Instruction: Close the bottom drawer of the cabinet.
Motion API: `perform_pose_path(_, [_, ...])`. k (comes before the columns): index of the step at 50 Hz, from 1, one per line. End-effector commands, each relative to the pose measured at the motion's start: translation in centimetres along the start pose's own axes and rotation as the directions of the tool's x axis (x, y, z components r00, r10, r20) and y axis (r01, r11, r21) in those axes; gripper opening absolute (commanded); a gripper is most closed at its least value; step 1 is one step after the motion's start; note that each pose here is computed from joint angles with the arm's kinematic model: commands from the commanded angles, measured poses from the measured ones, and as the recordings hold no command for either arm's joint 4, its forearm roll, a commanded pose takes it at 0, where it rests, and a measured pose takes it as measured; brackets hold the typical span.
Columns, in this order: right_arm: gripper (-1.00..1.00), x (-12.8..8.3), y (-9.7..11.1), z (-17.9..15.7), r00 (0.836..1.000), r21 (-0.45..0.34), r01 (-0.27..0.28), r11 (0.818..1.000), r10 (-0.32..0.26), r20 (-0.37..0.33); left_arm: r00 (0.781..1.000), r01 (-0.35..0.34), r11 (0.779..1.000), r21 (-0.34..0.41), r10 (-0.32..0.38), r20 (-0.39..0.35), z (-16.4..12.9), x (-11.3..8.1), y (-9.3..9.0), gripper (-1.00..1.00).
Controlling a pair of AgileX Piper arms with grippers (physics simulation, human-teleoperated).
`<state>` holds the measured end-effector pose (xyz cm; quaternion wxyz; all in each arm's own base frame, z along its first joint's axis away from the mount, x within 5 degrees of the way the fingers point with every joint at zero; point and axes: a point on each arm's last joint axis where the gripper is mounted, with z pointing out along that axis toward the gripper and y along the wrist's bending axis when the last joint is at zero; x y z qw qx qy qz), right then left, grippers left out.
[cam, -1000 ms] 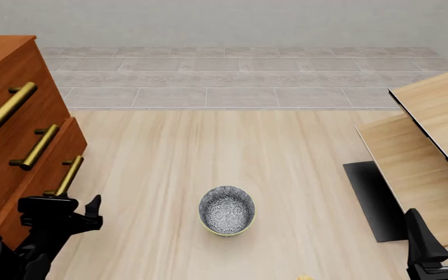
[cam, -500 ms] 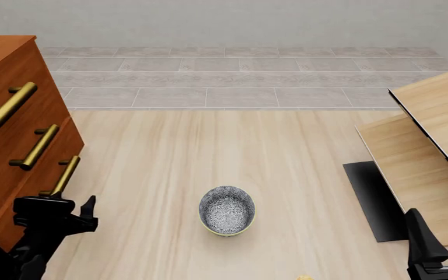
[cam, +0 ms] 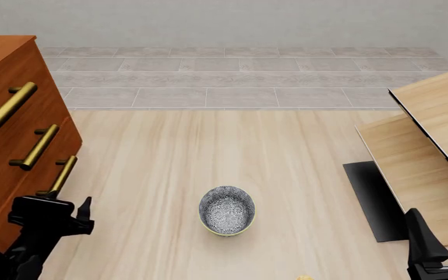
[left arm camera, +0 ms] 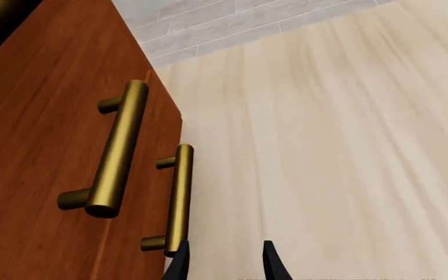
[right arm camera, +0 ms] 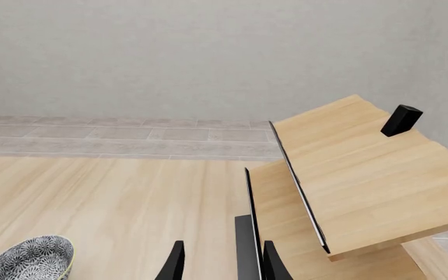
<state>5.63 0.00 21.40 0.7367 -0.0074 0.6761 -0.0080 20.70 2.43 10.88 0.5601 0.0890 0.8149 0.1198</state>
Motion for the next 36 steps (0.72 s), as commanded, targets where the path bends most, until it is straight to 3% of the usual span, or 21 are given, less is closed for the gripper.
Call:
perform_pose_path(1, [1.0,-0.01,-0.01,0.01,1.0,0.001,-0.002,1.0,0.002,0.0,0.999,-0.047,0.997,-0.061,0.047,0.012,0.49,-0.24,1.0,1.0])
perform_pose_path(15, [1.0,0.04,0.02,0.02,1.0,-0.003,0.0,1.0,0.0,-0.002,0.989,-0.147,0.985,-0.085,0.148,0.0,0.34,-0.17,1.54,1.0])
perform_pose_path(36, [1.0,0.05,0.06,0.11,1.0,-0.011,0.006,1.0,-0.006,-0.009,0.977,-0.213,0.972,-0.103,0.213,-0.012,0.42,-0.11,1.98,1.0])
